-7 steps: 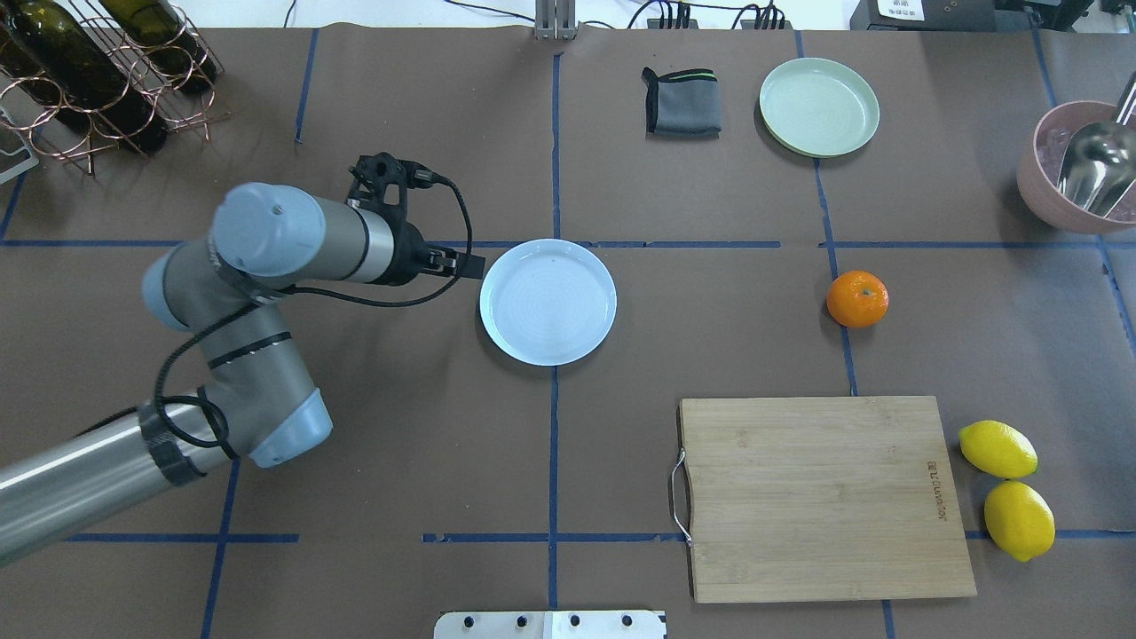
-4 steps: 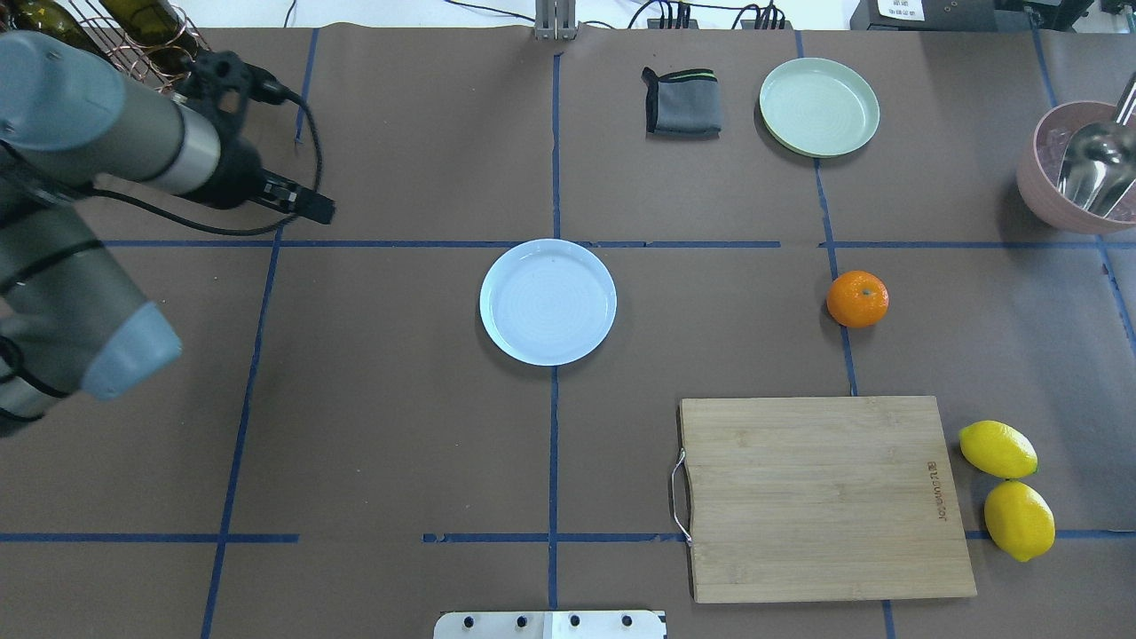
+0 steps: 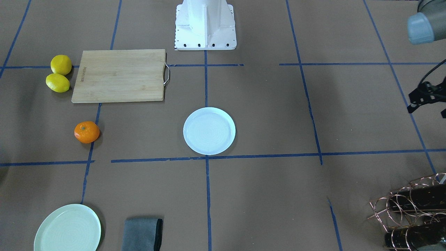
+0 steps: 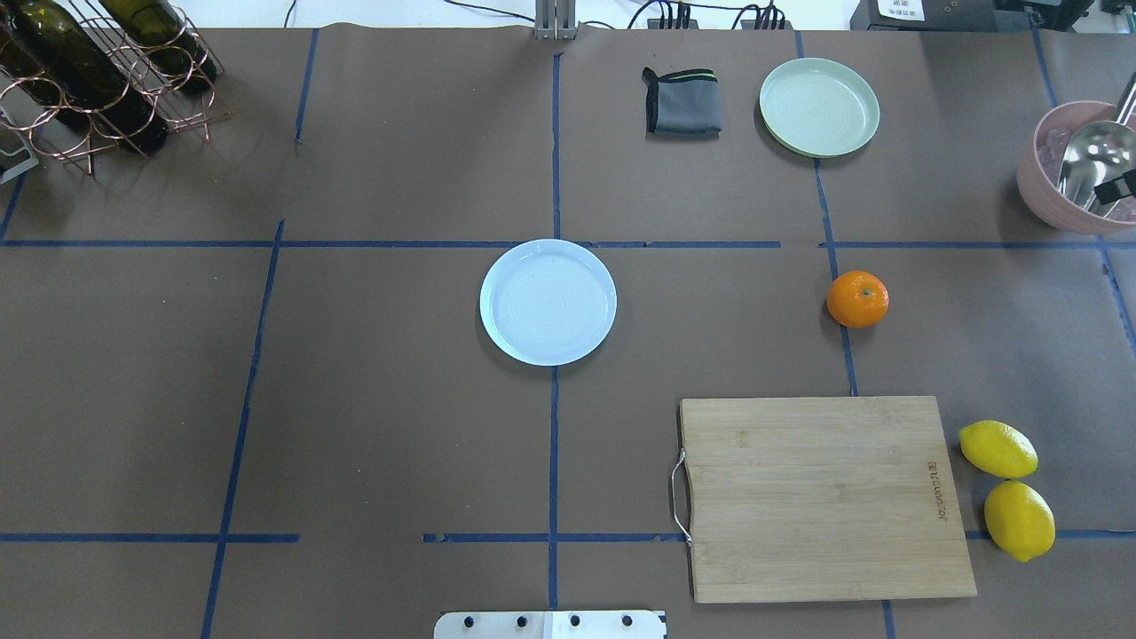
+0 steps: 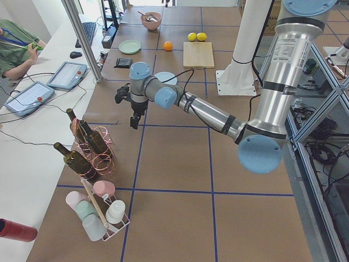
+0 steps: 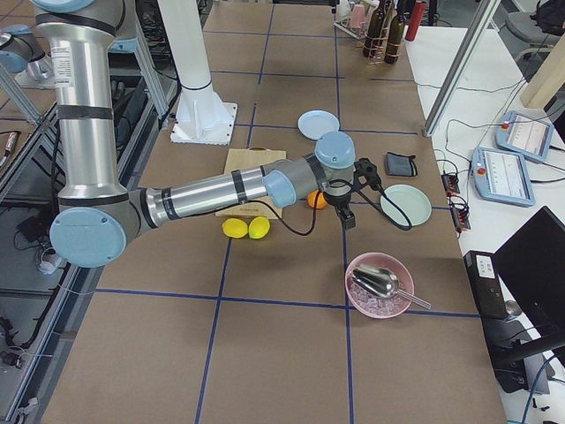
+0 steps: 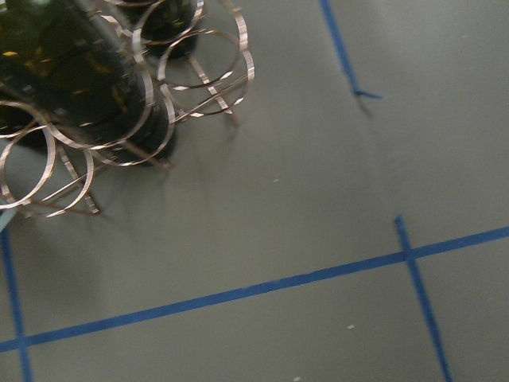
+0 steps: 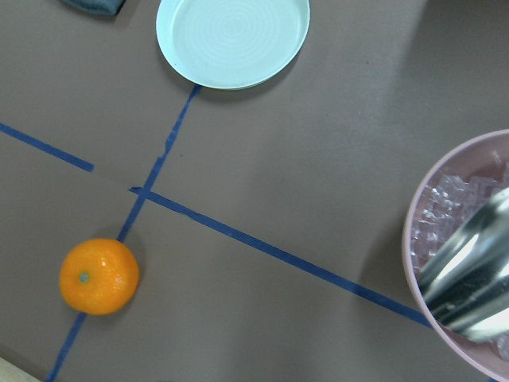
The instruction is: Pick orange to plate
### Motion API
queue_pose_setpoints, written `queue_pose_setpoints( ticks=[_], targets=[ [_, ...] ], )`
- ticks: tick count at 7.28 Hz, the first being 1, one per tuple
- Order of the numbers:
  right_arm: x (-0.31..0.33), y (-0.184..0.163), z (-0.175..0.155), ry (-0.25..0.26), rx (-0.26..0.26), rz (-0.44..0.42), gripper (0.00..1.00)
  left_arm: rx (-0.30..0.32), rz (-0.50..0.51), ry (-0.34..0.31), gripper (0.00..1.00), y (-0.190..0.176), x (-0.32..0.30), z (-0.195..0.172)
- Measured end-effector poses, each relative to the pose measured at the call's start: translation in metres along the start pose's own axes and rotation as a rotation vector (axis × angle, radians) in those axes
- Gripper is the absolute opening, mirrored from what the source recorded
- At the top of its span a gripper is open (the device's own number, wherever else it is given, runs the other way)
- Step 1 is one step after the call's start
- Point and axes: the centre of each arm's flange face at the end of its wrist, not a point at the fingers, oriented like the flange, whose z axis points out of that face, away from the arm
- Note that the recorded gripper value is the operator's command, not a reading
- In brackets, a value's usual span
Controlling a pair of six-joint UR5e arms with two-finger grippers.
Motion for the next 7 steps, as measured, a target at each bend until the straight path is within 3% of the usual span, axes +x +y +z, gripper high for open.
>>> queue_pose_setpoints(
  ticks=[2,4,7],
  targets=[
    [-0.043,-0.03,0.017,-0.006,-0.005,0.01,1.0,-0.036,0.036,0.018,1.0,0.06,-0.087,-0.004],
    [-0.083,-0.051,0.04,0.005,-0.017,0.038,1.0,-0.054,0.013,0.016,1.0,0.104,-0.128,-0.002],
    [-0.164,-0.058,0.117,0.101,-0.052,0.083,1.0,-0.074,-0.03,-0.005,1.0,0.134,-0.151,0.003]
  ],
)
